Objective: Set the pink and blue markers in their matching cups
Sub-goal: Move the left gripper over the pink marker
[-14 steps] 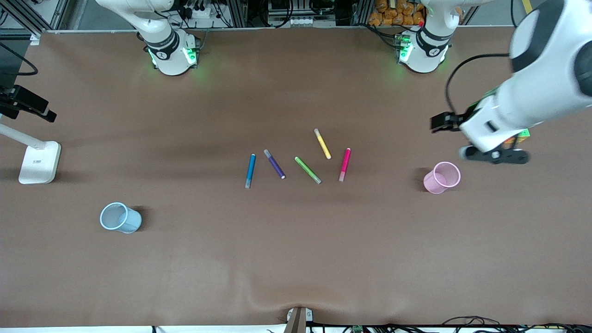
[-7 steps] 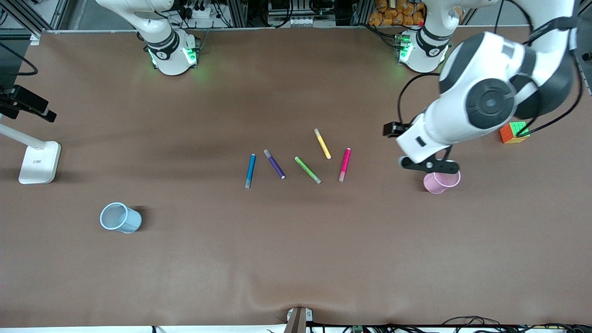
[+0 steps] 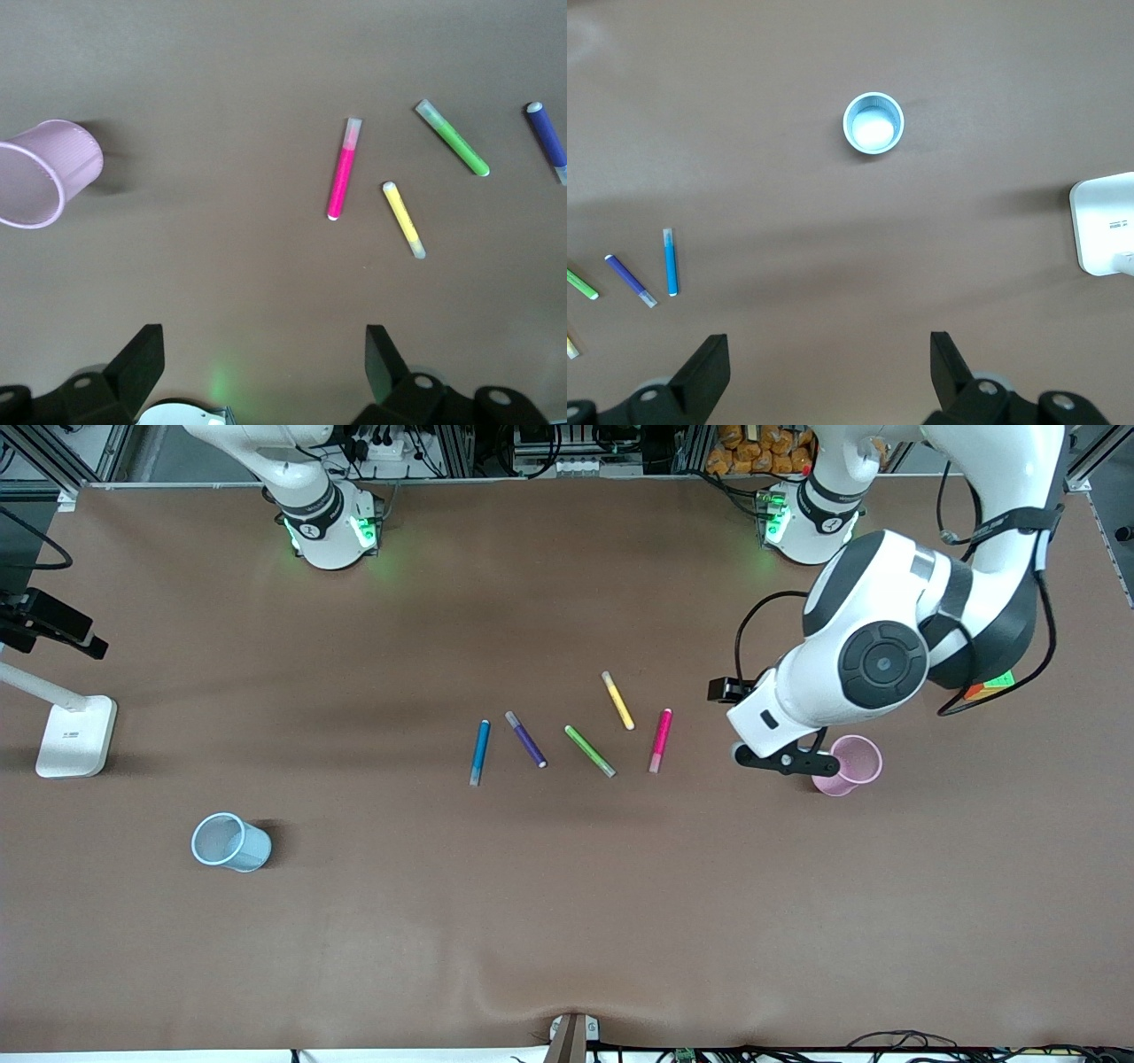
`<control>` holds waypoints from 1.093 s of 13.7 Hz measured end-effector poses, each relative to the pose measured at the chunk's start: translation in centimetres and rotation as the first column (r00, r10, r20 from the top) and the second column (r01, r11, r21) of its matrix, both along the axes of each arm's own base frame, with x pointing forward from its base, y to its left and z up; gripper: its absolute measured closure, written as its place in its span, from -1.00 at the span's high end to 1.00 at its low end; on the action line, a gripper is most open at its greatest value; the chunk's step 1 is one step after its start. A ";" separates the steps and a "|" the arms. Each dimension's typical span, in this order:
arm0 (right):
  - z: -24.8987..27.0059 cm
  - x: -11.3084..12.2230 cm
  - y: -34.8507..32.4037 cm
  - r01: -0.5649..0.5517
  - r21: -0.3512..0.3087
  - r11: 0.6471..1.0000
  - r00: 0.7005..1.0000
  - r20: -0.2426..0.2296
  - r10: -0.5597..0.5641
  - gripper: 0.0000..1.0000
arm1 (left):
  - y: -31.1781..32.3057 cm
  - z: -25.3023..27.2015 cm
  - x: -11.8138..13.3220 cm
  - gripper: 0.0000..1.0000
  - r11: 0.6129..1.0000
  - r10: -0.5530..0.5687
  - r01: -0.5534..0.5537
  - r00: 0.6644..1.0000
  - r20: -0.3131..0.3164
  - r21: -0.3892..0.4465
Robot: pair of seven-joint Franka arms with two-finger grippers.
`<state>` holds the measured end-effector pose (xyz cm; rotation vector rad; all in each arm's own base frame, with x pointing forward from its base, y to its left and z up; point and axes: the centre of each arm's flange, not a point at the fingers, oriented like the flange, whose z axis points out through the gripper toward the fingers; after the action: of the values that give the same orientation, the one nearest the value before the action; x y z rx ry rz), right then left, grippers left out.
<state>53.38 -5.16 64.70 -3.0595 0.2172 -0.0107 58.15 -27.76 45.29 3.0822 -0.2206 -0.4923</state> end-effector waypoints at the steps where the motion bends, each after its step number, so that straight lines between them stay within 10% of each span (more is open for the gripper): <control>1: 0.0 0.0 0.0 0.000 0.000 1.000 1.000 0.000 0.000 1.00 | -0.6 -0.6 0.0 1.00 1.000 0.010 -0.010 1.000 -0.001 0.003; 6: 0.0 0.0 0.0 0.000 0.000 1.000 1.000 -0.001 0.000 1.00 | -6.8 -5.1 -1.1 1.00 0.995 -0.045 0.037 0.995 0.088 0.091; 15: 0.0 0.0 0.0 0.001 0.000 1.000 1.000 -0.001 -0.001 1.00 | -8.3 -17.4 -4.6 1.00 0.990 -0.070 0.067 0.997 0.019 0.123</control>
<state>53.36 -5.21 64.69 -3.0599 0.2185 -0.0090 53.54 -36.07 27.93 3.2103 -0.3091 -0.4897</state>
